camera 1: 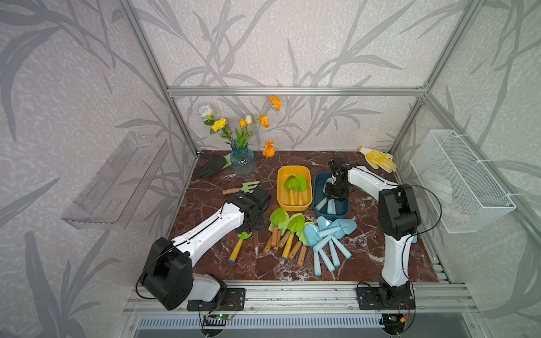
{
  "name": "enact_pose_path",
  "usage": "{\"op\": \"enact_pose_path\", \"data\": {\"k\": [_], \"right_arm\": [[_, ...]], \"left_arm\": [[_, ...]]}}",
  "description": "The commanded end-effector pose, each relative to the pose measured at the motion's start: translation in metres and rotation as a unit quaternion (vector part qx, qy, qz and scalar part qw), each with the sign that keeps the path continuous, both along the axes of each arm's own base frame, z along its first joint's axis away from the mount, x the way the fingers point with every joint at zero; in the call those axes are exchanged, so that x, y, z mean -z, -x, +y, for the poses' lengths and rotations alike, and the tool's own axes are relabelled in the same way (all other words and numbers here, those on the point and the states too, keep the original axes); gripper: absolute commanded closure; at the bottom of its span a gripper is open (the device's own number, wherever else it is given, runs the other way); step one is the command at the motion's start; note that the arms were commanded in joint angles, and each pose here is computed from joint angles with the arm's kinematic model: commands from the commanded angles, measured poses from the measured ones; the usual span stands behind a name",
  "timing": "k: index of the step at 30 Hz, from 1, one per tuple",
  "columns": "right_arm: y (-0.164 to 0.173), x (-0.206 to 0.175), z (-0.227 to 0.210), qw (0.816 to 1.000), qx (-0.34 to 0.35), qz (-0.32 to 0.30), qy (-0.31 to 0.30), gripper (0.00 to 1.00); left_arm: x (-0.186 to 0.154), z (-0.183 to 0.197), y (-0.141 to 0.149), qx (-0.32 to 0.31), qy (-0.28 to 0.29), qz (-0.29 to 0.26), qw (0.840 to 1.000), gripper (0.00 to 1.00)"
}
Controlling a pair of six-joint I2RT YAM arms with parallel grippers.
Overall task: Sort the small shovels by color and place them into the storage box
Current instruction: Place the shovel in the storage box, then pick up the shovel from the center of the board.
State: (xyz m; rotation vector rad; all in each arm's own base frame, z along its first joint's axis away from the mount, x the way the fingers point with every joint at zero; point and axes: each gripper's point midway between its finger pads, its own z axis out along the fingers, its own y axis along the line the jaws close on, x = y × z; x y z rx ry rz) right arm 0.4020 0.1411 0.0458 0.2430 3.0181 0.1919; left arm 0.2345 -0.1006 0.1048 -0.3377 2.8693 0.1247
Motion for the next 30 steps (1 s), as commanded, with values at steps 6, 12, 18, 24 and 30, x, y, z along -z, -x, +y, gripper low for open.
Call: {"op": "enact_pose_path", "data": {"k": [6,12,18,24,30], "right_arm": [[0.012,-0.041,-0.027,0.997,-0.009,-0.039,0.064,0.53],[0.024,-0.062,-0.034,0.996,-0.006,-0.062,0.064,0.52],[0.037,-0.061,-0.032,0.997,0.001,-0.056,0.045,0.52],[0.045,-0.058,-0.029,0.998,0.006,-0.051,0.030,0.53],[0.050,-0.056,-0.029,0.999,0.009,-0.047,0.024,0.53]], "left_arm": [[-0.002,0.030,0.029,-0.036,-0.027,0.005,0.999,0.31],[0.012,0.043,0.051,-0.051,-0.039,0.035,0.997,0.31],[0.033,0.047,0.070,-0.060,-0.041,0.076,0.994,0.31],[0.065,0.039,0.086,-0.069,-0.019,0.125,0.990,0.31],[0.083,0.039,0.090,-0.065,-0.038,0.160,0.984,0.37]]}}
